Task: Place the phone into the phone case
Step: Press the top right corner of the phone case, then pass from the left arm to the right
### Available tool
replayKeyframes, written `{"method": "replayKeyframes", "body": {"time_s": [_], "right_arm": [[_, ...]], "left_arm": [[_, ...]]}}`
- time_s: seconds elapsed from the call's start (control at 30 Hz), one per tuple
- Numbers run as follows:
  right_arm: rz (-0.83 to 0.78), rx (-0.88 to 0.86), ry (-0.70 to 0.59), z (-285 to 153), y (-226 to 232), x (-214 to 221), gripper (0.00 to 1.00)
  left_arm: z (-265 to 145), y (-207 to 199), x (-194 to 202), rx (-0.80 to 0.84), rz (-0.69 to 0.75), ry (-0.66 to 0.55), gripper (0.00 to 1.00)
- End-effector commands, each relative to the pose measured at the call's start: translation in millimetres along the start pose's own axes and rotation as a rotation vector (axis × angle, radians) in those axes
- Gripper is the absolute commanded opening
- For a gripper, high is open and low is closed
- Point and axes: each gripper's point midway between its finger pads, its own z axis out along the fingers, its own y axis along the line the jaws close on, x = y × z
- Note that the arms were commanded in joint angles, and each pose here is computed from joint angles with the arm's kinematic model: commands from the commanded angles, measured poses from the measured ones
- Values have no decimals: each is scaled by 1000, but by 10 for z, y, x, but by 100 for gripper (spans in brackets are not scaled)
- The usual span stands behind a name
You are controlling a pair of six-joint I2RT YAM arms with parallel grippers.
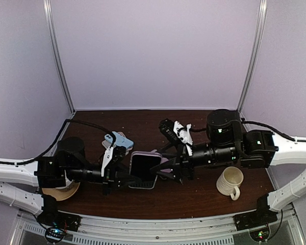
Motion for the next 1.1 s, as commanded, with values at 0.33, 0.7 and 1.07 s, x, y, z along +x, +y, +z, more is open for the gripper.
{"method": "replayKeyframes", "body": {"time_s": [0.33, 0.7, 1.07], "right_arm": [[51, -16, -62, 59, -11, -24, 42], [75, -59, -89, 113, 42, -16, 42], [71, -105, -93, 162, 115, -58, 27]], "left_arm": [[-120, -33, -529, 6, 11, -201, 0], [-263, -94, -879, 29, -20, -328, 0], [-233, -100, -864, 39, -29, -309, 0]]}}
